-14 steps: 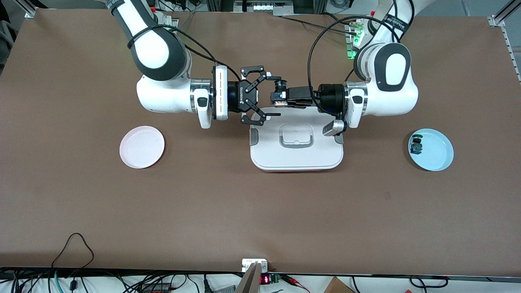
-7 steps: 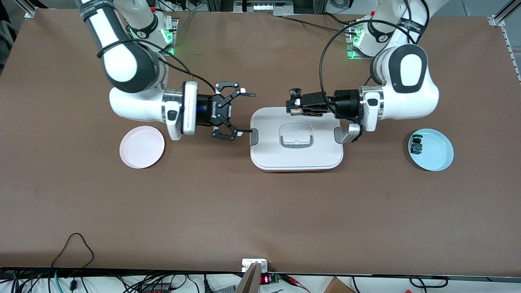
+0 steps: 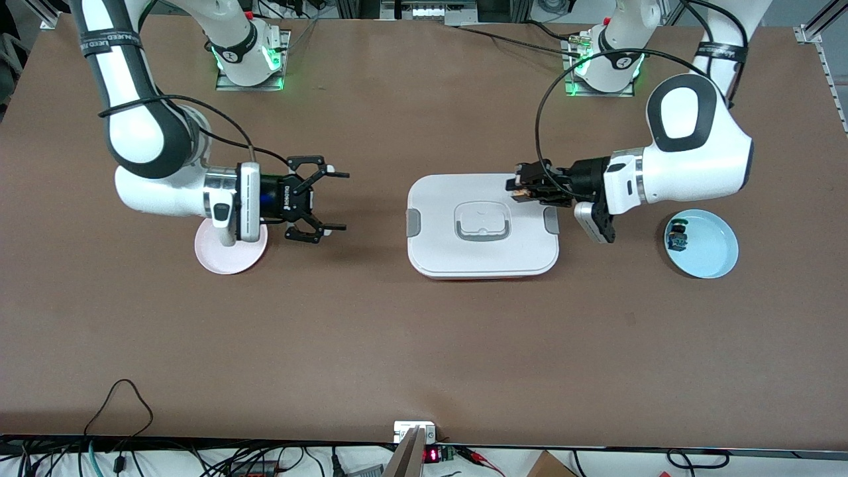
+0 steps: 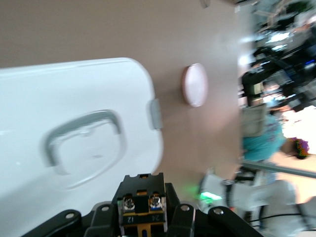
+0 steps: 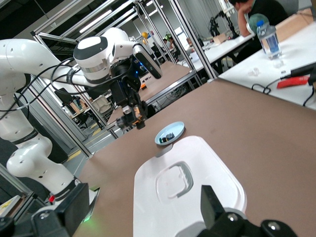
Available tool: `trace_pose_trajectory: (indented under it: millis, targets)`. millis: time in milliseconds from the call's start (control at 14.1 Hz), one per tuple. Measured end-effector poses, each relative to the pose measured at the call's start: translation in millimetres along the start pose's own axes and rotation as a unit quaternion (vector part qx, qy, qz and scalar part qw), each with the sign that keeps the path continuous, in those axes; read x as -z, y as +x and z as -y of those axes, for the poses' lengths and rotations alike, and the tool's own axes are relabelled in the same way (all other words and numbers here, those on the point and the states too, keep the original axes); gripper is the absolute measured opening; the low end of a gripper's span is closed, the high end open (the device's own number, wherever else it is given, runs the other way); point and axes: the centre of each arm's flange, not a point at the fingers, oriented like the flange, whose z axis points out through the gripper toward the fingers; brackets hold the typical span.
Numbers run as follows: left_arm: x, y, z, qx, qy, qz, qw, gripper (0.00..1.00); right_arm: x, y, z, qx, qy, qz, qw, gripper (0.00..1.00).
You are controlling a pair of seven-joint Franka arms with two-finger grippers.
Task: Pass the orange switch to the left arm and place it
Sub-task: 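Carry the switch to the blue plate while the right gripper withdraws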
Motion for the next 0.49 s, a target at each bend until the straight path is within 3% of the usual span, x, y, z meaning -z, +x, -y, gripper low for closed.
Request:
trace_pose_trajectory:
  millis: [283,495]
  targets:
    - [51.4,-3.7,34.2,-0.059,0.137,0.068,0.987,0.33,7.5,3.6,4.2,-0.06,-0.003,0.018,0.998,1.0]
    - [83.0,-12.4,66.1,-0.118,0.246,0.136,0.952,0.33,17.2,7.7,4.9,-0.135,-0.022,0.069,0.988,1.0]
